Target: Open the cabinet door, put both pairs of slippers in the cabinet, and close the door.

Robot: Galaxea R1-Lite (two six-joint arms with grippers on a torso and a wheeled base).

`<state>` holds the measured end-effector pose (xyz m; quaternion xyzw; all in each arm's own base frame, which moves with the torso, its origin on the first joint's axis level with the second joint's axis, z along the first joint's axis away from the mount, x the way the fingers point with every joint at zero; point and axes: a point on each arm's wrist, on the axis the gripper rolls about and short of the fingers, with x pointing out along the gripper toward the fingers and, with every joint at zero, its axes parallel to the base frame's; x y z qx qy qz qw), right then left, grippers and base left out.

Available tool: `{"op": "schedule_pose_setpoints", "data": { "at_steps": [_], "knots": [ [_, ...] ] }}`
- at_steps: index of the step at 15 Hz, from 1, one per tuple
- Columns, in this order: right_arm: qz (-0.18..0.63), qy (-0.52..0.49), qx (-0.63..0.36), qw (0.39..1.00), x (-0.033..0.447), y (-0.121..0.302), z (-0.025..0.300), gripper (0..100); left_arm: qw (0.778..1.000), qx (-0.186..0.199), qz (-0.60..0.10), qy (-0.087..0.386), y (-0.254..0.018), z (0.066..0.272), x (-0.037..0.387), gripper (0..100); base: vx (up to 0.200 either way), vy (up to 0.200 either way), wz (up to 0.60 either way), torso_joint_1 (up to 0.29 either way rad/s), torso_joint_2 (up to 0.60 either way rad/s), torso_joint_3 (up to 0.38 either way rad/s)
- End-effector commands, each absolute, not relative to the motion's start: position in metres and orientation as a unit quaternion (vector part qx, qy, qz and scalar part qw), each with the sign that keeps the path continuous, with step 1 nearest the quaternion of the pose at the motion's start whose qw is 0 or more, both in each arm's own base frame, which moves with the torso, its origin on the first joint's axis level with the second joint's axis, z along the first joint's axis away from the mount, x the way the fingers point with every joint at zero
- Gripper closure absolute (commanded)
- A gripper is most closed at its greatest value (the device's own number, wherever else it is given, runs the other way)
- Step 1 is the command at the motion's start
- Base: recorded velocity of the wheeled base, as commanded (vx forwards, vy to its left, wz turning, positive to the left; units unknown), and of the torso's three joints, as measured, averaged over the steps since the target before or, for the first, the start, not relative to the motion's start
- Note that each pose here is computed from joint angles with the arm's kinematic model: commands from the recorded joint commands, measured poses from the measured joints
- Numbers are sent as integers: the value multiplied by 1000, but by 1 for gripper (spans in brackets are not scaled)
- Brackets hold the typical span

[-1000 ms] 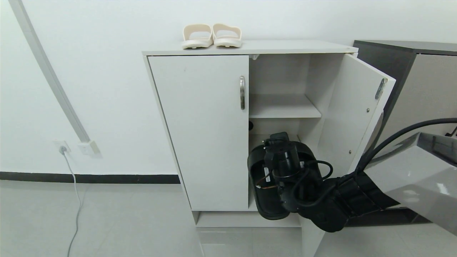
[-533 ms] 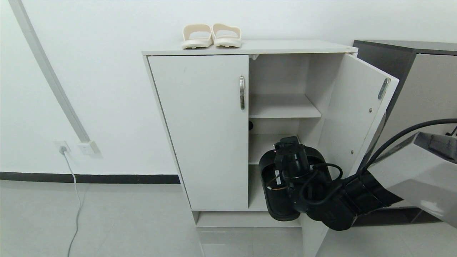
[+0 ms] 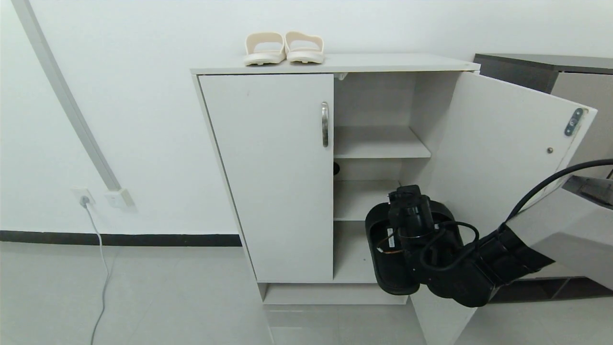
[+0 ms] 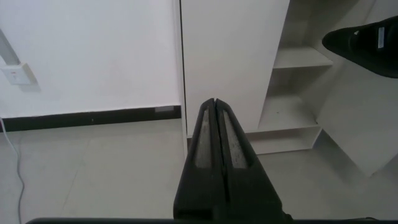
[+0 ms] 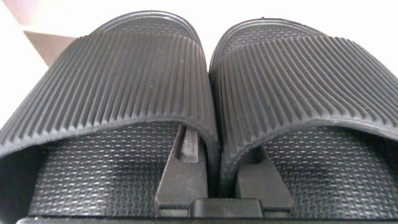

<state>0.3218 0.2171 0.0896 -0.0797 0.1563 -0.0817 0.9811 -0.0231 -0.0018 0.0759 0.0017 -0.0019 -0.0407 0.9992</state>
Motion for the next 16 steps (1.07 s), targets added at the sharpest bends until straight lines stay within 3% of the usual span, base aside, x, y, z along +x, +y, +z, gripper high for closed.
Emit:
{"op": "schedule_pose_setpoints", "data": {
  "at_steps": [1, 9, 13, 16],
  "knots": [
    [-88, 158, -79, 980, 320, 208, 88, 100, 999, 2, -41, -1, -2, 76, -23, 100, 0, 0, 0, 0, 0, 0],
    [-81, 155, -75, 982, 319, 209, 88, 100, 999, 1, -40, -1, -2, 76, -23, 100, 0, 0, 0, 0, 0, 0],
    [11, 109, -19, 994, 316, 231, 103, 100, 999, 2, -41, -1, -2, 76, -23, 100, 0, 0, 0, 0, 0, 0],
    [22, 110, 21, 993, 323, 244, 98, 100, 999, 2, -41, -1, -2, 76, -23, 100, 0, 0, 0, 0, 0, 0]
  ]
}}
